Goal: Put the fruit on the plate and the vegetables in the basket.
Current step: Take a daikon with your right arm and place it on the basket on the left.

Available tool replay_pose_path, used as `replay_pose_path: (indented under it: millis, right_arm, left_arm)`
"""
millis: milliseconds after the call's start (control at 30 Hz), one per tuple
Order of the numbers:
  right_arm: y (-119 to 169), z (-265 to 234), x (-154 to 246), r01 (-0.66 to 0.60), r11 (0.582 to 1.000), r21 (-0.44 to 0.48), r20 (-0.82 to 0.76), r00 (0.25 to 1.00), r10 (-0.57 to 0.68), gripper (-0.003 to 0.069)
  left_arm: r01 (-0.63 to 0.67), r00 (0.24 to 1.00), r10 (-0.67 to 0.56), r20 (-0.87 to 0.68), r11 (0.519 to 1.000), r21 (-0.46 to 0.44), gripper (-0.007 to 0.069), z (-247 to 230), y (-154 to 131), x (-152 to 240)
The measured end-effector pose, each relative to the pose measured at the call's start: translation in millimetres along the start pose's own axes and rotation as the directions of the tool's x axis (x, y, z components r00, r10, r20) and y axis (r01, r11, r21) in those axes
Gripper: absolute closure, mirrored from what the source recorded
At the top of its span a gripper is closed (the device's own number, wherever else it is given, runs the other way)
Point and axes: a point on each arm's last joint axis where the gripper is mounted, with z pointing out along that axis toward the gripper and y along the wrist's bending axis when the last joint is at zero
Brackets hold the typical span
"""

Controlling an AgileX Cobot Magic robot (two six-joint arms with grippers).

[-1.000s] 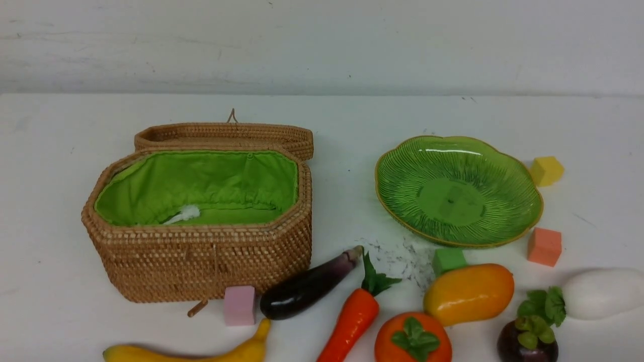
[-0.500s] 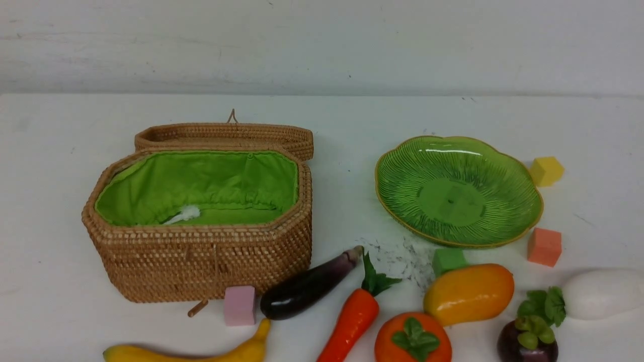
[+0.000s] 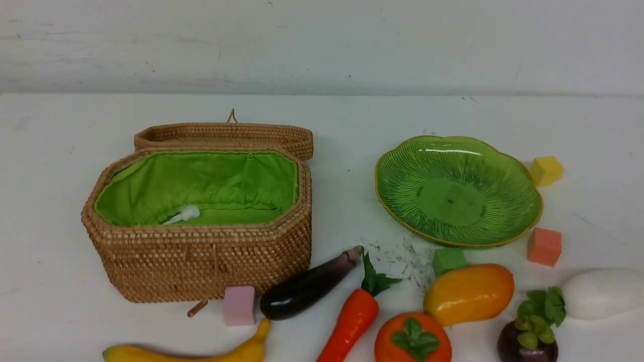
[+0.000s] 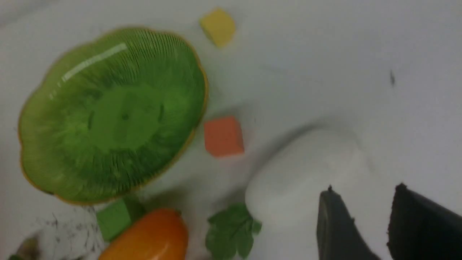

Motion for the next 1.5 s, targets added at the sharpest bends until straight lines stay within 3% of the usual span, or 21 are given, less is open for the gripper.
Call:
replay_pose_path:
  millis: [267, 367, 400, 433, 567, 667, 867, 1133, 1267, 1367, 1500]
  right_arm:
    - [17.7, 47.6, 0.2, -0.209, 0.977, 0.036, -0.266, 0.941, 0.211, 0.0367]
    - [23.2, 73.3, -17.5, -0.318, 0.945, 0.084, -0.295, 0.898, 0.328, 0.0277]
    - [22.6, 73.4, -17.8, -0.325, 0.942, 0.085, -0.294, 0.895, 0.335, 0.0277]
    - [20.4, 82.9, -25.8, -0.370, 0.923, 0.110, -0.305, 0.871, 0.386, 0.0223]
    - [2.9, 112.2, -37.5, -0.479, 0.858, 0.185, -0.352, 0.783, 0.513, 0.0082]
    - [-9.8, 134.2, -36.6, -0.539, 0.812, 0.226, -0.387, 0.715, 0.582, 0.0021]
    - [-20.4, 172.9, -26.6, -0.573, 0.771, 0.278, -0.408, 0.656, 0.635, 0.0029]
    - [-32.4, 210.7, -12.1, -0.566, 0.753, 0.337, -0.400, 0.638, 0.658, 0.0071]
    - [-35.7, 215.8, -7.5, -0.537, 0.764, 0.357, -0.413, 0.643, 0.645, 0.0082]
    - [-36.7, 211.1, -9.2, -0.502, 0.788, 0.357, -0.416, 0.670, 0.615, 0.0131]
    - [-31.3, 188.6, -25.4, -0.472, 0.833, 0.289, -0.372, 0.746, 0.552, 0.0132]
  left_arm:
    - [0.000, 1.000, 0.000, 0.000, 1.000, 0.000, 0.0386, 0.0, 0.0, 0.0]
    - [0.000, 1.000, 0.000, 0.000, 1.000, 0.000, 0.0386, 0.0, 0.0, 0.0]
    - [0.000, 1.000, 0.000, 0.000, 1.000, 0.000, 0.0386, 0.0, 0.0, 0.0]
    - [0.000, 1.000, 0.000, 0.000, 1.000, 0.000, 0.0386, 0.0, 0.0, 0.0]
    - [0.000, 1.000, 0.000, 0.000, 1.000, 0.000, 0.0386, 0.0, 0.0, 0.0]
    - [0.000, 1.000, 0.000, 0.000, 1.000, 0.000, 0.0386, 0.0, 0.0, 0.0]
    - [0.000, 1.000, 0.000, 0.000, 1.000, 0.000, 0.0386, 0.0, 0.0, 0.0]
    - [0.000, 1.000, 0.000, 0.000, 1.000, 0.000, 0.0386, 0.0, 0.0, 0.0]
    - [0.000, 1.000, 0.000, 0.000, 1.000, 0.000, 0.0386, 0.0, 0.0, 0.0]
    - [0.000, 1.000, 0.000, 0.000, 1.000, 0.000, 0.0386, 0.0, 0.0, 0.0]
    - [0.000, 1.000, 0.000, 0.000, 1.000, 0.000, 0.0386, 0.0, 0.0, 0.0]
